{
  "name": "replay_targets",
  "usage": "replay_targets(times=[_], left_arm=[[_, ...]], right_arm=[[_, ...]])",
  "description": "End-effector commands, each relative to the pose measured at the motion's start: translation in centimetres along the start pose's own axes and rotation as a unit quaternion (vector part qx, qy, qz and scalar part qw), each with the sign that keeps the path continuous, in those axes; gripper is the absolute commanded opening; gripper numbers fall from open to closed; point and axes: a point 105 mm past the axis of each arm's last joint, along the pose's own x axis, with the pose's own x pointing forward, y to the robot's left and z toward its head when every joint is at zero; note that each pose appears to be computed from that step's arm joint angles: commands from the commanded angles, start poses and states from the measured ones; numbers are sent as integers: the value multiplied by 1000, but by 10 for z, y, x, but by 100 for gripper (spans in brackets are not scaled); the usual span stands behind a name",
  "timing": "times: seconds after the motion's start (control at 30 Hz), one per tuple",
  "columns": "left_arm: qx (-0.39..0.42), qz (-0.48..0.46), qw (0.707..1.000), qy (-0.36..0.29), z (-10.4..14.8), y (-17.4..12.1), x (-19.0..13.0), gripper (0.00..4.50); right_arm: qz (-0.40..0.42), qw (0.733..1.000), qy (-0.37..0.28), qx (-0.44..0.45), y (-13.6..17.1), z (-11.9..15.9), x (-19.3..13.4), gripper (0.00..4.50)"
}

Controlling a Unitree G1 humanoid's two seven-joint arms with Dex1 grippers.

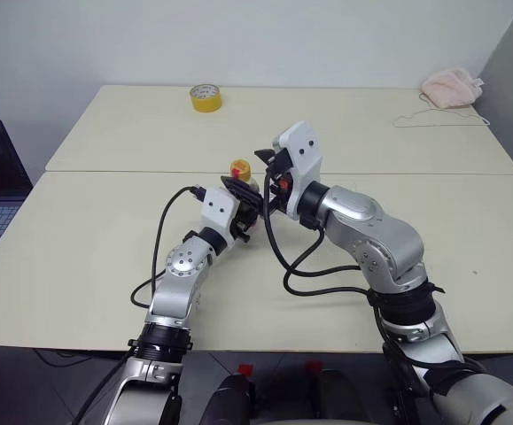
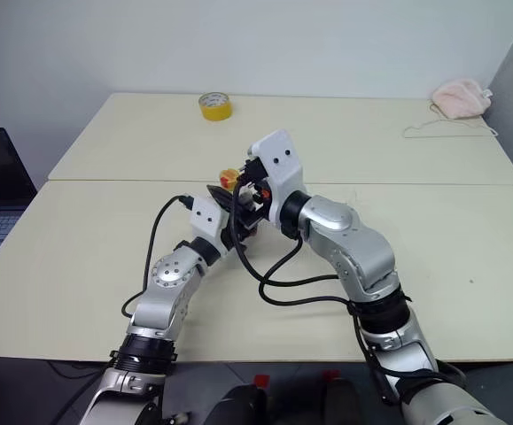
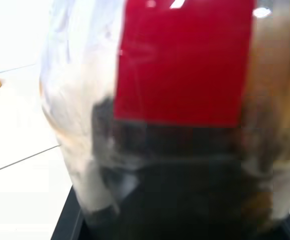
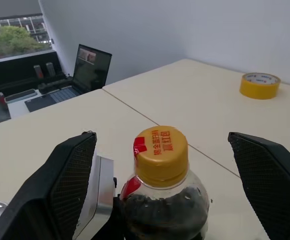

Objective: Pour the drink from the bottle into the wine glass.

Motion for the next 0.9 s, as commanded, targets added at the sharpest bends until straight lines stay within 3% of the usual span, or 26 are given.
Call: replay_targets(times=[0.03, 0.1, 0.2, 0.47, 0.63, 0.9], left_arm=[[17, -4, 999, -43, 25, -4, 1, 183], [16, -4, 999, -42, 25, -4, 1, 182], [18, -5, 999, -43, 25, -5, 0, 181], [19, -7, 999, -44, 26, -6, -1, 176], [15, -10, 999, -42, 28, -6, -2, 141], [-15, -47, 998, -24, 30, -5, -21, 115]], right_arm=[[-1, 999, -34, -15, 4, 18, 3, 450], [-3, 999, -33, -16, 3, 17, 4, 450], [-3, 999, -29, -17, 3, 15, 3, 389], [-3, 999, -26, -25, 3, 14, 3, 127], [18, 999, -24, -41, 1, 13, 0, 127], [149, 985, -41, -73, -23, 15, -5, 127]])
